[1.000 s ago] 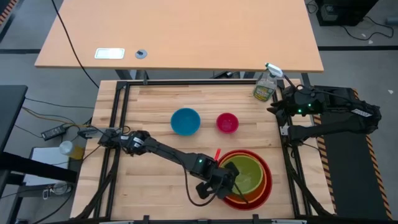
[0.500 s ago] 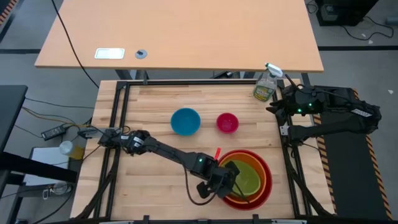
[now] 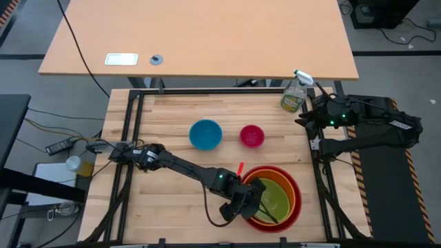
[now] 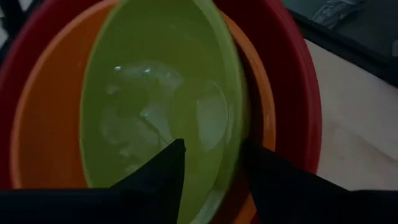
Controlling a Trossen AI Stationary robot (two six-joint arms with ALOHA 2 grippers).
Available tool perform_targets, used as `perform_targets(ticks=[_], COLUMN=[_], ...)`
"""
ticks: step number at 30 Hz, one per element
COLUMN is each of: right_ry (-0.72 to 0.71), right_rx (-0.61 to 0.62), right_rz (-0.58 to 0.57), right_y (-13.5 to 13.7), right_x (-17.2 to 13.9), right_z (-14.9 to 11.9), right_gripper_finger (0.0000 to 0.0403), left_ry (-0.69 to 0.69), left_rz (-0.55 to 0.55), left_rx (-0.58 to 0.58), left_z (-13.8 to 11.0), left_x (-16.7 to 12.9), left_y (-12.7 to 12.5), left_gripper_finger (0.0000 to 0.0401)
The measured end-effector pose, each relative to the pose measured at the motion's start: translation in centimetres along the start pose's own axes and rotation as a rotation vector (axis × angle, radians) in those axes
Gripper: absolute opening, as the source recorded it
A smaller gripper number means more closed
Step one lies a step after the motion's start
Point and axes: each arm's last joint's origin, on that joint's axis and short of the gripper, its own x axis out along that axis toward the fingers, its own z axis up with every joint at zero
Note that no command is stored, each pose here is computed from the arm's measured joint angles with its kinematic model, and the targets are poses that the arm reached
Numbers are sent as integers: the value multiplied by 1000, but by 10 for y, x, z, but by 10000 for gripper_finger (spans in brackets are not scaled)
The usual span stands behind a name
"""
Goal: Nest bowls inside each other
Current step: Stack the green bowl on top of the orange bowl, then stack the blue bowl on top of the green bowl
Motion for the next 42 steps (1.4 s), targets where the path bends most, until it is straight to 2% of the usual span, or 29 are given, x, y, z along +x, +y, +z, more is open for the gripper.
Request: perform_targets(ticks=[4, 6, 8, 11, 14, 21, 26, 30, 34, 38, 42], right_ry=[13, 18, 30, 51, 87, 127, 98, 86, 56, 44, 46], right_rx=[-2, -5, -6, -5, -20, -122, -155, -153, -147, -109, -82], right_rz=[17, 23, 41, 73, 78, 108, 127, 120, 113, 105, 90], right_y=[0, 1, 1, 3, 8, 32, 42, 43, 45, 47, 48], right_x=[0, 0, 0, 1, 8, 39, 51, 54, 56, 59, 63], right_z=[0, -1, -1, -1, 1, 12, 19, 21, 24, 26, 27], right_gripper_finger=[165, 165, 165, 165, 165, 165, 165, 165, 165, 165, 165], left_ry=[3, 8, 34, 40, 70, 174, 175, 152, 174, 258, 330], left_rz=[21, 34, 43, 36, -16, -68, 38, 161, 245, 284, 320], left_rx=[-39, -95, -207, -436, -556, -588, -628, -721, -798, -826, -799], left_z=[3, 4, 2, -2, -7, -22, -39, -65, -101, -139, -169], left_x=[-21, -32, -43, -60, -64, -41, -56, -89, -115, -123, -120], left_y=[3, 4, 4, 10, 10, -9, -7, -7, -19, -33, -36], left_gripper_finger=[167, 167, 167, 165, 157, 131, 114, 112, 112, 119, 146])
